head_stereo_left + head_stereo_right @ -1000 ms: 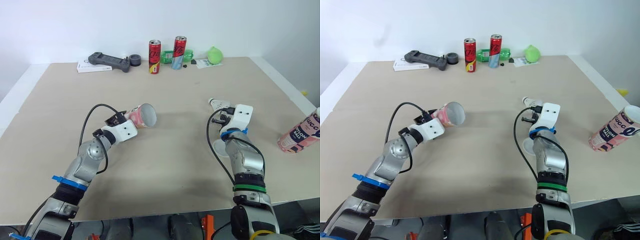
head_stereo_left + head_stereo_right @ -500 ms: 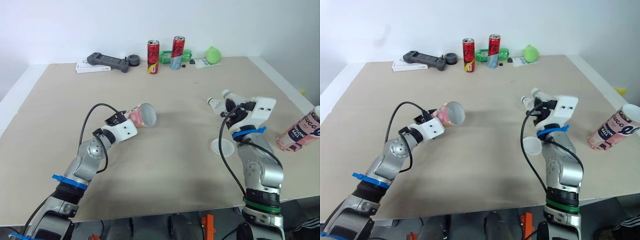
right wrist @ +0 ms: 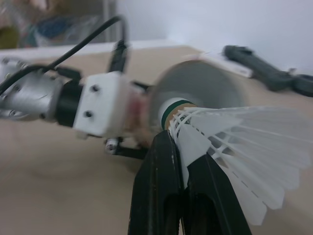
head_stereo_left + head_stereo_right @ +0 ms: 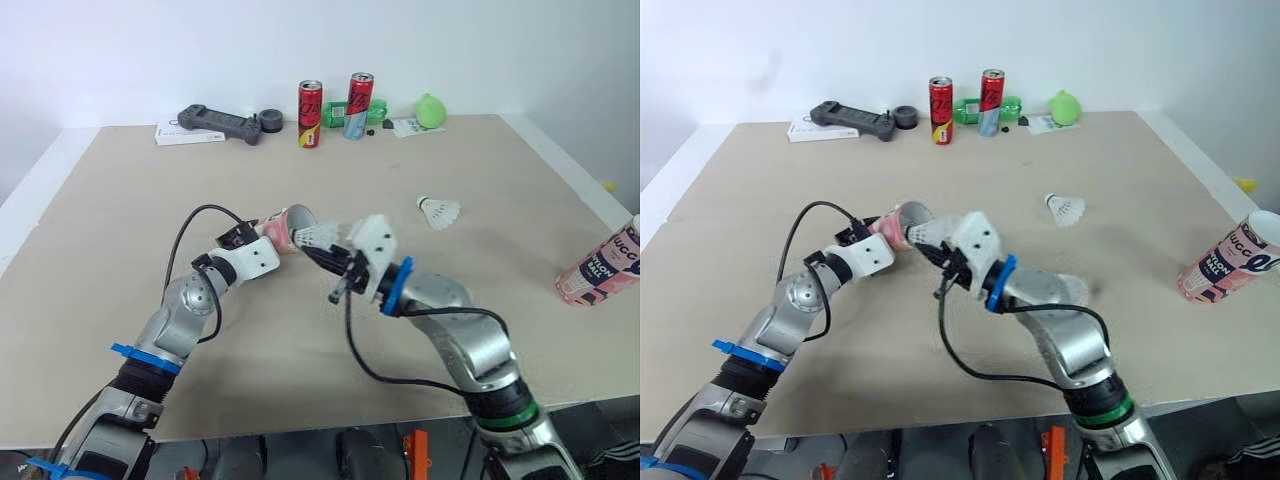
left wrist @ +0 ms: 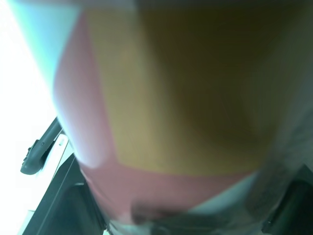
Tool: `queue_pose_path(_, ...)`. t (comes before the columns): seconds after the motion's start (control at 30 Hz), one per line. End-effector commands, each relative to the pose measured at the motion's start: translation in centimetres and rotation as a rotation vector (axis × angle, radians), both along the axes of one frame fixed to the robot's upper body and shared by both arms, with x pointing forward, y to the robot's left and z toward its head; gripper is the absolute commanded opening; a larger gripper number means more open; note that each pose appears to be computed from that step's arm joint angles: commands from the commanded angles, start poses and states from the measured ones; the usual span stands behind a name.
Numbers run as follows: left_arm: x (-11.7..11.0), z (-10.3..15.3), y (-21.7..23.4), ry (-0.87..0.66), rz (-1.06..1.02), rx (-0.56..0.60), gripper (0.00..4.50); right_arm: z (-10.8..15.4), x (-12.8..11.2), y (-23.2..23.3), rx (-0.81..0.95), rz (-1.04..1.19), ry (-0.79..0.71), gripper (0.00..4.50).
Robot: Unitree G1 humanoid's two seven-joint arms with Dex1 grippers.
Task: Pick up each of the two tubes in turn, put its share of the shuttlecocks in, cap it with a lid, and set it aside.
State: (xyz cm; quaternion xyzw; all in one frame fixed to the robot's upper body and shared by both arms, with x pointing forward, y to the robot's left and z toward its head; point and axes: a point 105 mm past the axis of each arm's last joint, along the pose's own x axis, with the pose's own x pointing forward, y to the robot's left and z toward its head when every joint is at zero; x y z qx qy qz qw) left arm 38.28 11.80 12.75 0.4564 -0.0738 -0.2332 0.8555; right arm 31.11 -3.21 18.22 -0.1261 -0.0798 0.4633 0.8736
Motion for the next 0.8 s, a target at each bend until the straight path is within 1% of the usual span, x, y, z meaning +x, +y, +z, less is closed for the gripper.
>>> queue_pose_path(0.03,-0.4,-0.3,-0.5,0.011,-0.019,-0.004,3.19,2.0,0.0,0.5,0.057,0.013,-0.055,0.3)
queue_pose_path(0.1,-0.4,-0.3,-0.5,0.011,-0.016,-0.006,3.19,2.8,-0.2,0.5,0.113,0.031,-0.051,0.87)
queue_pose_path(0.2,-0.6,-0.3,-0.5,0.011,-0.013,-0.009,3.19,4.2,-0.6,-0.2,0.213,0.036,-0.04,2.47)
queue_pose_path(0.23,-0.6,-0.3,-0.4,0.012,-0.012,-0.01,3.19,4.4,-0.7,-0.6,0.242,0.032,-0.032,2.93)
queue_pose_path(0.3,-0.6,-0.4,-0.4,0.012,-0.01,-0.011,3.19,4.6,-0.6,-2.0,0.29,-0.006,-0.019,4.07)
queue_pose_path(0.33,-0.6,-0.4,-0.4,0.012,-0.009,-0.012,3.19,4.7,-0.4,-2.7,0.31,-0.038,-0.018,4.42)
queue_pose_path(0.37,-0.7,-0.4,-0.4,0.012,-0.008,-0.012,3.19,4.9,-0.1,-3.7,0.33,-0.087,-0.037,4.42)
queue_pose_path(0.43,-0.6,-0.4,-0.4,0.012,-0.005,-0.014,3.19,4.6,2.0,-7.3,0.349,-0.312,-0.076,4.42)
queue_pose_path(0.47,-0.6,-0.4,-0.4,0.012,-0.004,-0.015,3.19,4.3,2.7,-8.5,0.345,-0.387,-0.086,4.42)
queue_pose_path(0.53,-0.6,-0.4,-0.5,0.013,-0.006,-0.017,3.19,2.3,4.7,-12.0,0.266,-0.611,-0.07,4.42)
queue_pose_path(0.6,-0.6,-0.5,-0.6,0.014,-0.011,-0.018,3.19,0.3,6.2,-14.8,0.23,-0.788,-0.014,4.42)
queue_pose_path(0.67,-0.5,-0.4,-0.7,0.013,-0.014,-0.019,3.19,-1.0,7.0,-16.2,0.221,-0.873,0.034,4.42)
queue_pose_path(0.8,-0.4,-0.3,-0.8,0.009,-0.014,-0.019,3.19,-2.3,8.4,-17.4,0.219,-0.957,0.084,4.42)
